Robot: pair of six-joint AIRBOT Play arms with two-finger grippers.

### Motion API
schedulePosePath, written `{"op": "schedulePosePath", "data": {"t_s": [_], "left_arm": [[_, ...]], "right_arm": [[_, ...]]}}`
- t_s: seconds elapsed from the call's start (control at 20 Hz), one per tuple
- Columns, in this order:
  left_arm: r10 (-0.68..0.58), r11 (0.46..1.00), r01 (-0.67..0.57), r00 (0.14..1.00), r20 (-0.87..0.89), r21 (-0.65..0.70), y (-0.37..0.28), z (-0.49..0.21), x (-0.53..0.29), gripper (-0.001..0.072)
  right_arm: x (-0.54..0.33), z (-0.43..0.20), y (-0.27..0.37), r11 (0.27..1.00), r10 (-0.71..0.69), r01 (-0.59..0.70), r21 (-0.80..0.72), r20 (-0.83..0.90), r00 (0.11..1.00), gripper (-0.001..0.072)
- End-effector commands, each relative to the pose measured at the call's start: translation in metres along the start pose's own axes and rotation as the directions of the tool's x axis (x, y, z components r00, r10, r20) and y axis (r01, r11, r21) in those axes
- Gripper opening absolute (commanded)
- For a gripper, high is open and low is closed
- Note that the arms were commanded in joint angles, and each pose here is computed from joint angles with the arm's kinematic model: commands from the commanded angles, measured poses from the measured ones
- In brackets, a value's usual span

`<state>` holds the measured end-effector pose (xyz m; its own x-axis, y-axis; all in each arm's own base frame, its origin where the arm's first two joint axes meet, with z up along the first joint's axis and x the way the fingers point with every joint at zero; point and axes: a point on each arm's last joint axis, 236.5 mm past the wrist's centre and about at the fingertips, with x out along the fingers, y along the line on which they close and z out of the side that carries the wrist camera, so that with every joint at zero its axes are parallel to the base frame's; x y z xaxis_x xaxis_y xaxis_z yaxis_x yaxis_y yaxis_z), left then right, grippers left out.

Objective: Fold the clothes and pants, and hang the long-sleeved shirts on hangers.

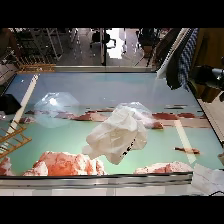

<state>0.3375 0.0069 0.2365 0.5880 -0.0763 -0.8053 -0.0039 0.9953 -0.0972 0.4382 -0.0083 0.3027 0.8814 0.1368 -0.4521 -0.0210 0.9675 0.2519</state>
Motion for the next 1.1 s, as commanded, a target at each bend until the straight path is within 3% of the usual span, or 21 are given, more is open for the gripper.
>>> {"op": "schedulePosePath", "data": {"t_s": [0.0,0.25,0.3,0.35,0.4,0.6,0.75,0.8,0.85,0.9,0.95,1.05], "left_arm": [[-0.287,0.953,0.295,0.951,-0.117,0.065,-0.084,-0.031,0.026,0.0699],[-0.373,0.867,0.446,0.877,-0.304,0.223,-0.167,-0.132,0.120,0.0696],[-0.384,0.852,0.460,0.874,-0.298,0.251,-0.182,-0.147,0.135,0.0697],[-0.399,0.840,0.469,0.875,-0.274,0.273,-0.197,-0.159,0.148,0.0697],[-0.412,0.833,0.471,0.878,-0.241,0.291,-0.208,-0.164,0.159,0.0696],[-0.404,0.840,0.456,0.887,-0.222,0.294,-0.224,-0.169,0.203,0.0701],[-0.394,0.849,0.444,0.893,-0.215,0.287,-0.226,-0.171,0.231,0.0687],[-0.395,0.857,0.429,0.902,-0.173,0.285,-0.227,-0.162,0.239,0.0579],[-0.395,0.868,0.409,0.912,-0.106,0.282,-0.226,-0.146,0.246,0.0316],[-0.395,0.880,0.388,0.918,-0.031,0.275,-0.224,-0.127,0.249,0.0052],[-0.395,0.887,0.376,0.918,0.019,0.268,-0.221,-0.110,0.247,0.0017],[-0.398,0.894,0.367,0.914,0.080,0.255,-0.215,-0.075,0.234,0.0016]], "right_arm": [[0.003,-0.043,0.032,0.992,0.118,-0.110,0.056,-0.175,0.977,0.0015],[0.016,-0.175,0.061,0.981,0.184,-0.185,0.055,-0.561,0.807,0.0023],[0.021,-0.206,0.067,0.979,0.193,-0.196,0.064,-0.617,0.763,0.0158],[0.025,-0.237,0.073,0.976,0.199,-0.207,0.068,-0.665,0.720,0.0414],[0.029,-0.263,0.079,0.972,0.202,-0.226,0.060,-0.698,0.686,0.0587],[0.056,-0.325,0.112,0.944,0.217,-0.329,-0.029,-0.697,0.684,0.0612],[0.088,-0.331,0.142,0.919,0.238,-0.381,-0.101,-0.630,0.740,0.0592],[0.099,-0.333,0.148,0.915,0.236,-0.384,-0.124,-0.609,0.758,0.0484],[0.108,-0.336,0.152,0.911,0.232,-0.385,-0.145,-0.593,0.771,0.0313],[0.115,-0.337,0.154,0.910,0.229,-0.384,-0.157,-0.582,0.780,0.0072],[0.115,-0.334,0.155,0.910,0.232,-0.385,-0.157,-0.577,0.783,0.0017],[0.108,-0.313,0.162,0.901,0.248,-0.399,-0.171,-0.554,0.795,0.0016]]}}
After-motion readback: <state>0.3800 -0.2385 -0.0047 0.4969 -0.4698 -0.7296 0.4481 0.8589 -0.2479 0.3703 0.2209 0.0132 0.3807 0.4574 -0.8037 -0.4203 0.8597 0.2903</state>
